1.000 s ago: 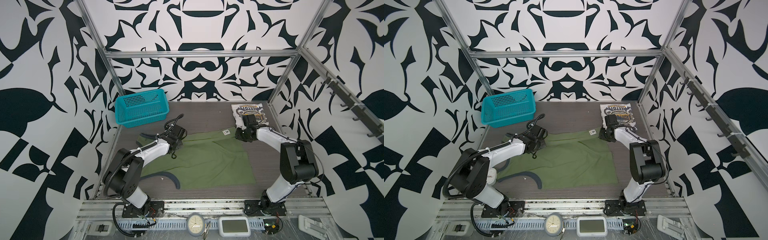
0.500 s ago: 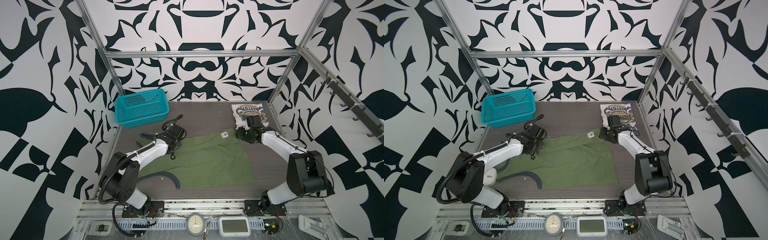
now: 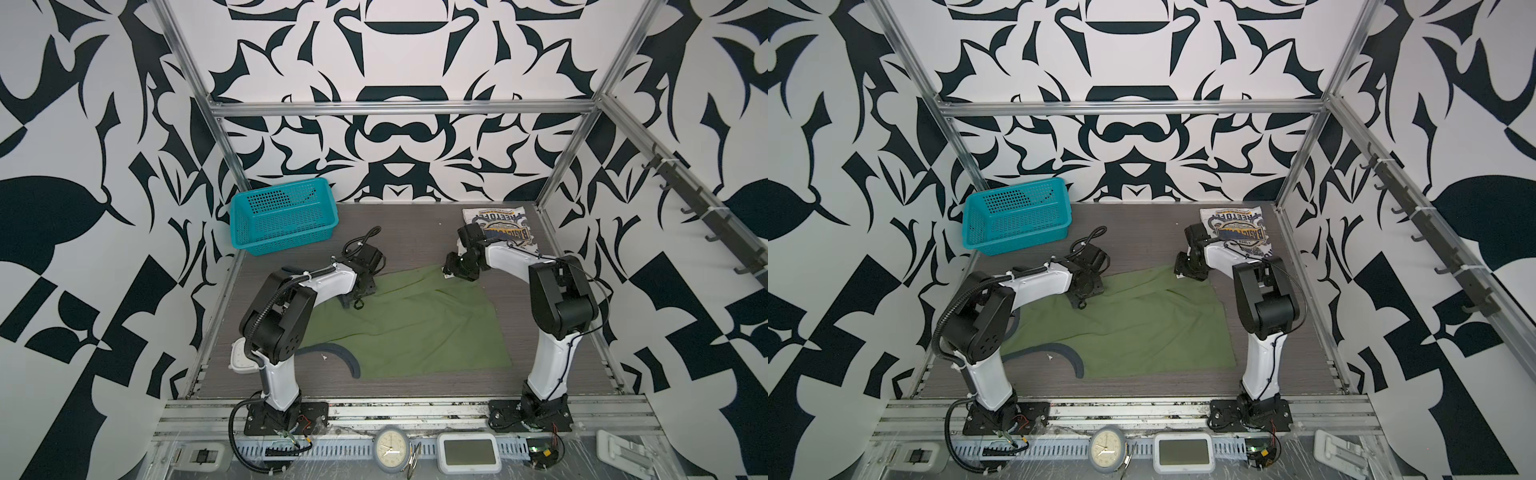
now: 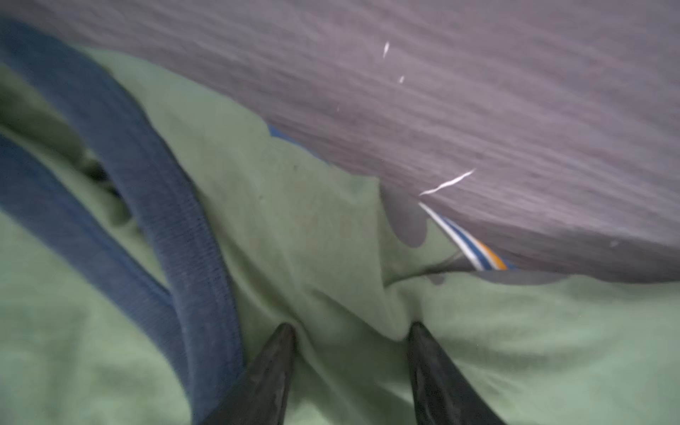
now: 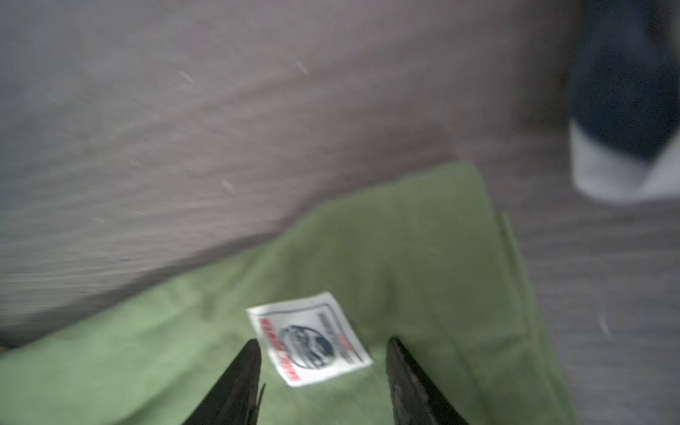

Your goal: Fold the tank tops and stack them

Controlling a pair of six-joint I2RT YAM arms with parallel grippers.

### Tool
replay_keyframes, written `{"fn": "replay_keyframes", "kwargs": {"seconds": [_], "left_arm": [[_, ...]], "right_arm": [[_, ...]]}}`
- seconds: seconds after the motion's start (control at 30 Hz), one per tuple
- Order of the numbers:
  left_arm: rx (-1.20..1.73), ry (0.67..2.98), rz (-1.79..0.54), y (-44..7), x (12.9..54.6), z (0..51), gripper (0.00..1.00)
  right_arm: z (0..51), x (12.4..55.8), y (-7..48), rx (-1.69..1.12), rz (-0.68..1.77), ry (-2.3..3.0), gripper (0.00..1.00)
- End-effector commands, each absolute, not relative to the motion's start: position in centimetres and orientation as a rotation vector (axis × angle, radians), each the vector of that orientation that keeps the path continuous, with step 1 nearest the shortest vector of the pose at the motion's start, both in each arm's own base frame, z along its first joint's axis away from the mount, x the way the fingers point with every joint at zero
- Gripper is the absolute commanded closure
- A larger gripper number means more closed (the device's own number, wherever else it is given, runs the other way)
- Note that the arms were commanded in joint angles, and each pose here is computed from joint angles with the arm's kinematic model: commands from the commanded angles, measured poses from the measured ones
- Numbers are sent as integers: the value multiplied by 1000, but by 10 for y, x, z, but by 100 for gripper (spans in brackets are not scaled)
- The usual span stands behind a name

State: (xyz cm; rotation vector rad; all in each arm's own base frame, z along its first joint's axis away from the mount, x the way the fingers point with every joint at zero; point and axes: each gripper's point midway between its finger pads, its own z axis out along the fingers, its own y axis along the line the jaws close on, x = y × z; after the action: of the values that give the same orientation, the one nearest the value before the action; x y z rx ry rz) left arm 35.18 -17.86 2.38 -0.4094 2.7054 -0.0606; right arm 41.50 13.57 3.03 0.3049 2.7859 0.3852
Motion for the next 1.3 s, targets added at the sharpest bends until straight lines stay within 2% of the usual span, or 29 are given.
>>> {"fn": "replay_keyframes", "kwargs": {"seconds": [0.0, 0.3, 0.53, 0.7, 0.77, 0.93, 1.07, 1.27], "left_arm": [[-438, 2753, -84, -178, 340, 5, 46], [-392, 2805, -174, -201, 333, -11, 40], [-289, 2775, -240, -237, 333, 11, 35], [-279, 2711, -215, -232, 339, 48, 29], [-297, 2657, -115, -211, 346, 70, 26], [-517, 2602, 152, -126, 361, 91, 25], [-732, 2557, 78, -74, 377, 88, 26], [-865, 2455, 61, -28, 406, 90, 28]], "right_arm": [[33, 387, 111, 405, 261, 2814, 44], [-2, 340, 63, 625, 227, 2864, 47], [17, 326, 16, 751, 143, 2793, 48], [52, 332, 22, 697, 222, 2694, 48], [70, 338, 30, 641, 247, 2659, 48], [95, 348, 59, 482, 273, 2614, 47], [90, 348, 75, 423, 304, 2628, 47], [71, 342, 81, 403, 324, 2663, 47]]}}
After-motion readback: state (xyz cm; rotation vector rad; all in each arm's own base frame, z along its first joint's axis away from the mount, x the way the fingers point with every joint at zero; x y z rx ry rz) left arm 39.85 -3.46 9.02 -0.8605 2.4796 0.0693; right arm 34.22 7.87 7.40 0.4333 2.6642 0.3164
